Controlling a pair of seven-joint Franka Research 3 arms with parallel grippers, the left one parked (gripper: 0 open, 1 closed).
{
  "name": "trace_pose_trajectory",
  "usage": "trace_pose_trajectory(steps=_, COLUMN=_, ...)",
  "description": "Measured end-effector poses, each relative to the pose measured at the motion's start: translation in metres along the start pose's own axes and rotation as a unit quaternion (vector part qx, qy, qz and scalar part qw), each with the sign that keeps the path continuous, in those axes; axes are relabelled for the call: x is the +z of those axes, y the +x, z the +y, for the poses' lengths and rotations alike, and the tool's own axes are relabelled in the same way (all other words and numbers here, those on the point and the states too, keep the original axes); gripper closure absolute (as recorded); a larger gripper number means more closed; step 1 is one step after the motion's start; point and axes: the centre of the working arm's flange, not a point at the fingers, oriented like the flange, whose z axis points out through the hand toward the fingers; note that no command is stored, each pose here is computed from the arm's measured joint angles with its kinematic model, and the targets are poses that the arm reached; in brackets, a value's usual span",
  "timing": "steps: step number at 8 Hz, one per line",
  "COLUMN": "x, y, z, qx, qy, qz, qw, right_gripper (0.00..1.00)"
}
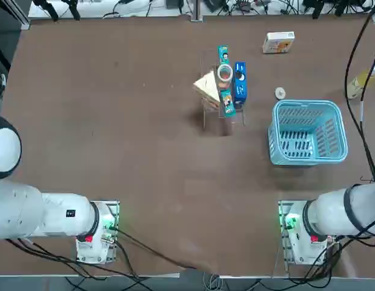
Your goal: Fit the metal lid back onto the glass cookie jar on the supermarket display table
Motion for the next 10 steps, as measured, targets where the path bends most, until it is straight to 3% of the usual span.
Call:
trace_pose_trajectory(steps=2, x=0.006, y=0.002, z=0.004, qx=0.011, qy=-0.001, qz=-0.007, qw=1.0, right_gripper=0.0)
trace_pose_trajectory(steps=4, x=0.04, y=0.021, z=0.019, qx=0.024, qy=-0.002, qz=-0.037, qw=0.999, right_gripper=0.0)
trace_pose_trajectory(steps=6, x=0.112, y=0.062, z=0.025, qx=0.028, qy=-0.003, qz=-0.055, qw=0.998, right_gripper=0.0)
trace_pose_trajectory(steps=7, x=0.155, y=0.08, z=0.026, qx=0.028, qy=0.0, qz=-0.043, qw=0.999, right_gripper=0.0)
trace_pose_trajectory(steps=9, x=0.245, y=0.09, z=0.02, qx=0.022, qy=0.006, qz=-0.008, qw=1.0, right_gripper=0.0)
trace_pose_trajectory(steps=10, x=0.28, y=0.083, z=0.016, qx=0.019, qy=0.008, qz=-0.008, qw=1.0, right_gripper=0.0)
